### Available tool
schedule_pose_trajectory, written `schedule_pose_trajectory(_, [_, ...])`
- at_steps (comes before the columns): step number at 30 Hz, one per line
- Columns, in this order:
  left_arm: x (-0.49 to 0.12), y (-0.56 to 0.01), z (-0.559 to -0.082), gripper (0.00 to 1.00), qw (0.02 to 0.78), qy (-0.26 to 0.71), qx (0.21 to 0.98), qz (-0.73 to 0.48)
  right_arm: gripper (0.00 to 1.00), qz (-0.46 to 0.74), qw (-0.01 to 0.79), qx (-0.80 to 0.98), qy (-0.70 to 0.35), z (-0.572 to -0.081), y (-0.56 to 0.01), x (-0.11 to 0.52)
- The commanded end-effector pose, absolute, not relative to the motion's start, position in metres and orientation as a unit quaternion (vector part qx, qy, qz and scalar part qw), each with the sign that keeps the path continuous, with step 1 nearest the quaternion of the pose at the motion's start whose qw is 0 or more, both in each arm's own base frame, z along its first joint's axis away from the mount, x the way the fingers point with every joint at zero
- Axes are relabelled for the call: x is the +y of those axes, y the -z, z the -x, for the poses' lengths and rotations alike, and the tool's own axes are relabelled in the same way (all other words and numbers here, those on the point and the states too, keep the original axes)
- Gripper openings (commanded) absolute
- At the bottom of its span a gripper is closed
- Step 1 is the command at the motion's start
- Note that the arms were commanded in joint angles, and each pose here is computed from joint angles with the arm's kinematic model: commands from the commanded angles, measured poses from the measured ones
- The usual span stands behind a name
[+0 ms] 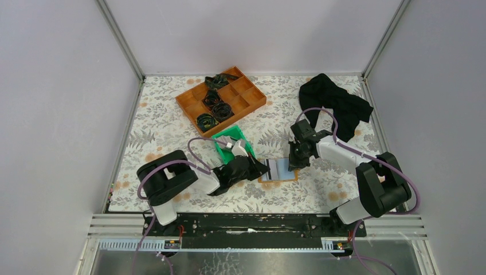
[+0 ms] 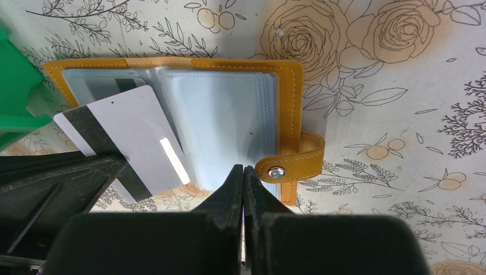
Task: Put the credit cards into the card holder
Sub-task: Insert the credit card into the card holder.
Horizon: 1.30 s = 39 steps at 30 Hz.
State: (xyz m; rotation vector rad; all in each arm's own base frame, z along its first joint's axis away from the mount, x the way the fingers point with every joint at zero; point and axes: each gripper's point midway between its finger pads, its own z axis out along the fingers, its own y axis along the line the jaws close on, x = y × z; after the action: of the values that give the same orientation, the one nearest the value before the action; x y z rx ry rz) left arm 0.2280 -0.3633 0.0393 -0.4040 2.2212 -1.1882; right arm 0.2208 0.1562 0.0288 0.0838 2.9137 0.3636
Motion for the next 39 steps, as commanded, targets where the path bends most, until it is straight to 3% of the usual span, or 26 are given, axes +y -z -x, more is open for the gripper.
schedule_pose_trajectory(1, [-0.379, -0.058, -0.233, 0.00, 0.299, 0.481, 0.810, 0.154, 0.00, -0.026, 0.107, 0.987, -0.113, -0.224, -0.027, 0.153])
schedule_pose_trajectory(21, [-0.377, -0.078, -0.233, 0.00, 0.306, 0.490, 0.801, 0.158, 0.00, -0.023, 0.102, 0.988, -0.110, -0.226, -0.022, 0.153])
schedule_pose_trajectory(39, [-0.383, -0.062, -0.237, 0.00, 0.302, 0.481, 0.808, 0.159, 0.00, -0.022, 0.103, 0.988, -0.109, -0.227, -0.025, 0.153])
